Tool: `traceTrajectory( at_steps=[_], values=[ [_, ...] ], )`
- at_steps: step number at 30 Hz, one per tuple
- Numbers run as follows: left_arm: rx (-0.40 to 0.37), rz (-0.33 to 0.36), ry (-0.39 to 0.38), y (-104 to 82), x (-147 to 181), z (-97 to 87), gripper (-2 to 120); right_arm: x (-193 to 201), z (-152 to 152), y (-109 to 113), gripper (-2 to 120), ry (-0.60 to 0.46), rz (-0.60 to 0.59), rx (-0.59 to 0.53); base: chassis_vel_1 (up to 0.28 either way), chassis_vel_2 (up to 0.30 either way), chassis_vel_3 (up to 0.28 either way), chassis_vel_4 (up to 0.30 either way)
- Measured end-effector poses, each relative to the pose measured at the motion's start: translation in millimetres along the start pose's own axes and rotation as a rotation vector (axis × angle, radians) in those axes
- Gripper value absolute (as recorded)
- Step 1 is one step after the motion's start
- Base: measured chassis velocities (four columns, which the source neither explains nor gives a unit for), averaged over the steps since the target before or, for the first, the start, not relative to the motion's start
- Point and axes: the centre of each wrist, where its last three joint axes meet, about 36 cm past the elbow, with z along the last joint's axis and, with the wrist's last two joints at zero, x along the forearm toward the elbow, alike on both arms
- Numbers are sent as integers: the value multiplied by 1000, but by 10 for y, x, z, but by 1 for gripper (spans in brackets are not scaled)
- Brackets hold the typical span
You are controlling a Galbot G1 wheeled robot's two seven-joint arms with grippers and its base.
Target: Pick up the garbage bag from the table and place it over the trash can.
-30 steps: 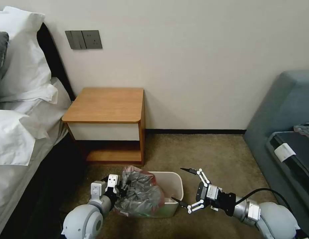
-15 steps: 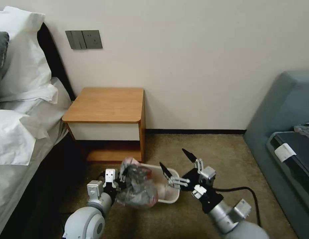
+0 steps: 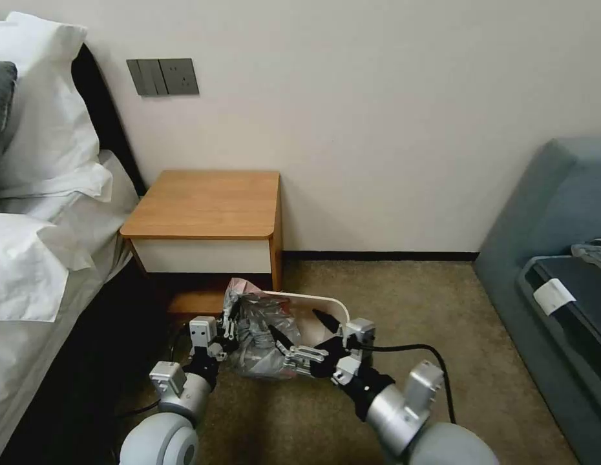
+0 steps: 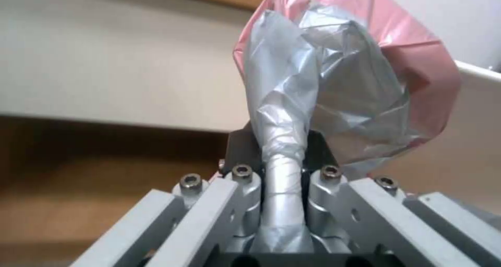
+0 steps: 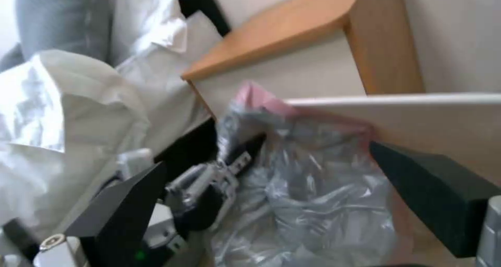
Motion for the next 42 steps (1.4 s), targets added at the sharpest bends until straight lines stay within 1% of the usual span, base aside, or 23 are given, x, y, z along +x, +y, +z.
traceTrajectory(
  at_steps=[2, 3, 5, 6, 8, 9, 12, 21, 30, 31, 32, 35, 37, 38, 39, 40, 41, 42],
  values=[
    [-4, 30, -31, 19, 20, 11, 5, -123, -11, -39, 100, 16, 17, -4, 0, 0, 0, 0],
    [-4, 30, -31, 19, 20, 11, 5, -123, -11, -39, 100, 16, 17, -4, 0, 0, 0, 0],
    [-4, 67, -52, 30, 55, 28, 5, -261, 0, -115, 100, 25, 26, 0, 0, 0, 0, 0],
    [-4, 67, -52, 30, 55, 28, 5, -261, 0, -115, 100, 25, 26, 0, 0, 0, 0, 0],
    [0, 109, -68, 28, 94, 52, 5, -371, 9, -191, 100, 34, 43, 6, 0, 0, 0, 0],
    [0, 109, -68, 28, 94, 52, 5, -371, 9, -191, 100, 34, 43, 6, 0, 0, 0, 0],
    [10, 149, -87, 10, 143, 72, 5, -483, 75, -299, 100, 49, 72, 7, 0, 0, 0, 0],
    [19, 150, -101, -25, 203, 42, 5, -566, 152, -432, 100, 44, 110, 0, 0, 0, 0, 0],
    [25, 148, -102, -54, 248, 47, 5, -620, 295, -449, 100, 45, 101, 3, 0, 0, 0, 0],
    [26, 148, -102, -61, 248, 48, 5, -627, 338, -434, 94, 48, 94, 8, 0, 0, 0, 0],
    [26, 148, -102, -61, 248, 48, 5, -627, 338, -434, 94, 48, 94, 8, 0, 0, 0, 0],
    [29, 148, -103, -72, 246, 48, 5, -634, 388, -422, 79, 48, 84, 20, 0, 0, 0, 0],
    [29, 148, -104, -74, 245, 48, 5, -636, 395, -423, 76, 48, 83, 23, 0, 0, 0, 0],
    [29, 149, -104, -76, 243, 48, 5, -637, 401, -427, 68, 42, 83, 31, 0, 0, 0, 0],
    [29, 149, -104, -76, 243, 48, 5, -637, 401, -427, 68, 42, 83, 31, 0, 0, 0, 0],
    [29, 149, -105, -75, 241, 46, 5, -633, 404, -430, 61, 40, 82, 36, 0, 0, 0, 0],
    [28, 147, -105, -73, 238, 45, 4, -630, 407, -432, 58, 40, 81, 38, 0, 0, 0, 0],
    [28, 147, -105, -73, 238, 45, 4, -630, 407, -432, 58, 40, 81, 38, 0, 0, 0, 0]
  ],
)
